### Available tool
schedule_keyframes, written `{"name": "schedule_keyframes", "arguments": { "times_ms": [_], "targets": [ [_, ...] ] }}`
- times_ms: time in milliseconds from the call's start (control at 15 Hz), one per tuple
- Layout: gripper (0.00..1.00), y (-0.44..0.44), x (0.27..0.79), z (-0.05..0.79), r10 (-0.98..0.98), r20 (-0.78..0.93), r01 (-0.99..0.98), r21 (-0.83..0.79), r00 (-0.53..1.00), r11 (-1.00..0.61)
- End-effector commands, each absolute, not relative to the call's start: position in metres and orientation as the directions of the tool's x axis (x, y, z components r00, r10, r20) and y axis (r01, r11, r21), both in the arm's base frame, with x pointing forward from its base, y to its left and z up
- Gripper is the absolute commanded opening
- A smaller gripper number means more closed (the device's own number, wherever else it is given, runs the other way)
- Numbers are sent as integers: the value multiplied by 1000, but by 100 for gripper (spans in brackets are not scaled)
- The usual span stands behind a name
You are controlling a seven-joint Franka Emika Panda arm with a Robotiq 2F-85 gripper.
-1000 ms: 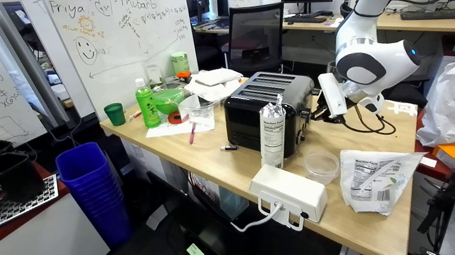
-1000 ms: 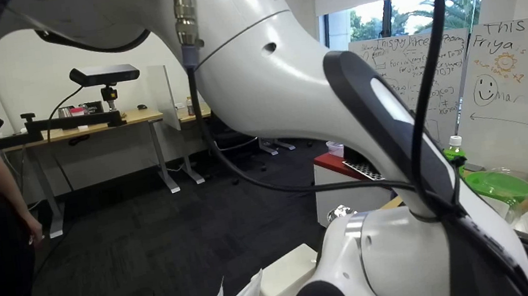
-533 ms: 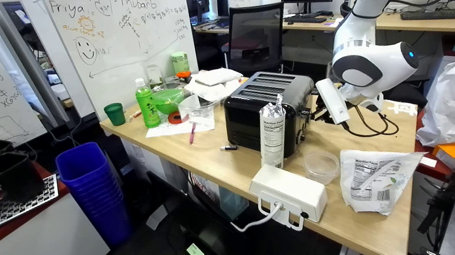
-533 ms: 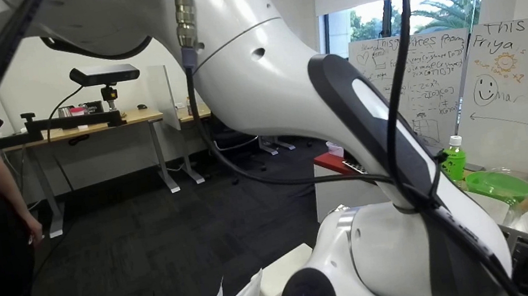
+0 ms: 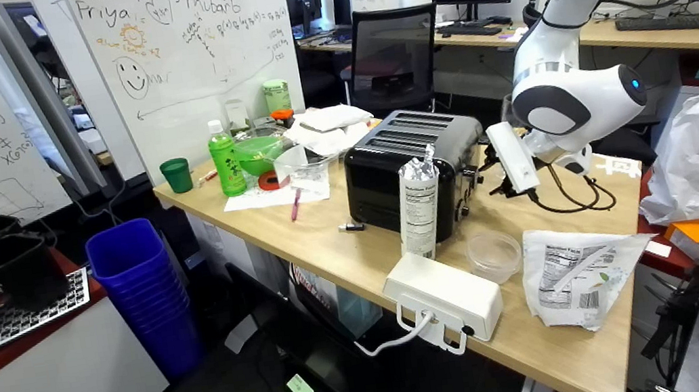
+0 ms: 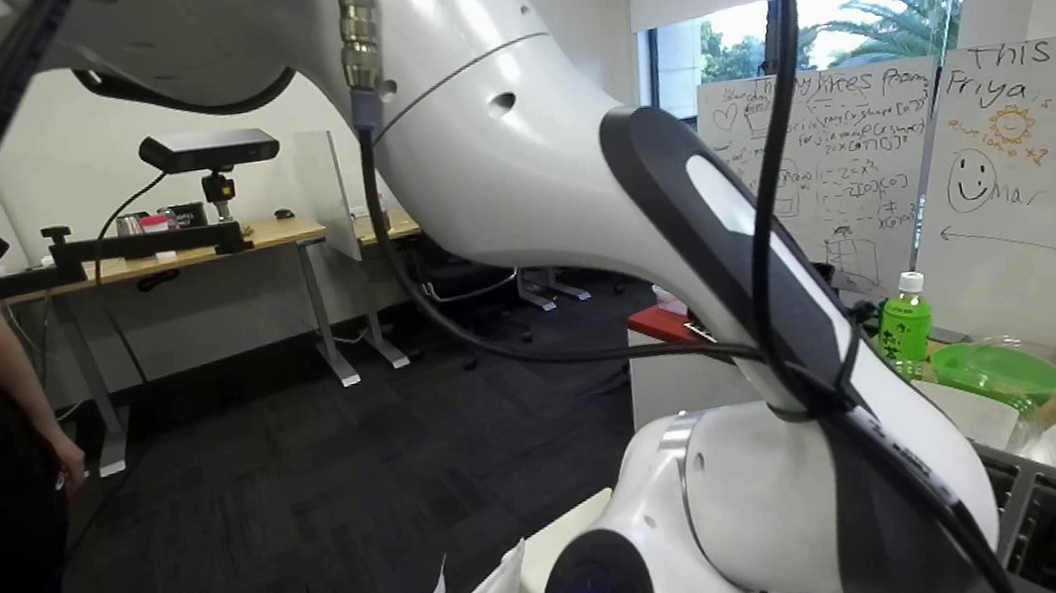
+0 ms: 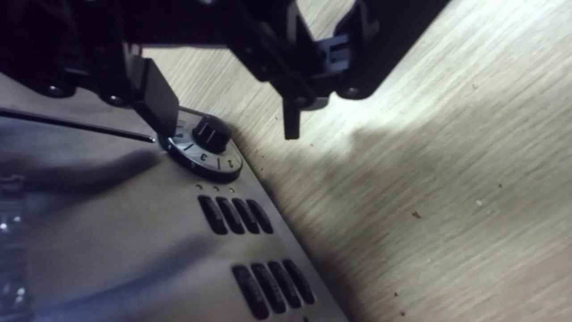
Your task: Turn the bottom right knob of the toaster to the left
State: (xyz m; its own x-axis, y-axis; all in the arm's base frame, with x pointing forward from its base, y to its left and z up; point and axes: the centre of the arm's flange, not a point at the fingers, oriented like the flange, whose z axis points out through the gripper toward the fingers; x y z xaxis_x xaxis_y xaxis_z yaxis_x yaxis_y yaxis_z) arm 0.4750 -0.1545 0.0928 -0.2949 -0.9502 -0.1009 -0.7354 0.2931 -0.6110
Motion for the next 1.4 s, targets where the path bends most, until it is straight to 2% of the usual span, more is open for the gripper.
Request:
{"name": "schedule_keyframes", "arguments": {
  "times_ms": [0,133,800,1333],
  "targets": [
    [94,-148,467,129,-943,-139,-700,-639,-303,319],
    [100,-148,459,145,-935,-160,-694,-634,-316,343],
    [100,-98,407,210,-928,-247,-777,-509,-280,370],
    [100,-76,394,261,-940,-279,-769,-550,-197,325]
  ]
}}
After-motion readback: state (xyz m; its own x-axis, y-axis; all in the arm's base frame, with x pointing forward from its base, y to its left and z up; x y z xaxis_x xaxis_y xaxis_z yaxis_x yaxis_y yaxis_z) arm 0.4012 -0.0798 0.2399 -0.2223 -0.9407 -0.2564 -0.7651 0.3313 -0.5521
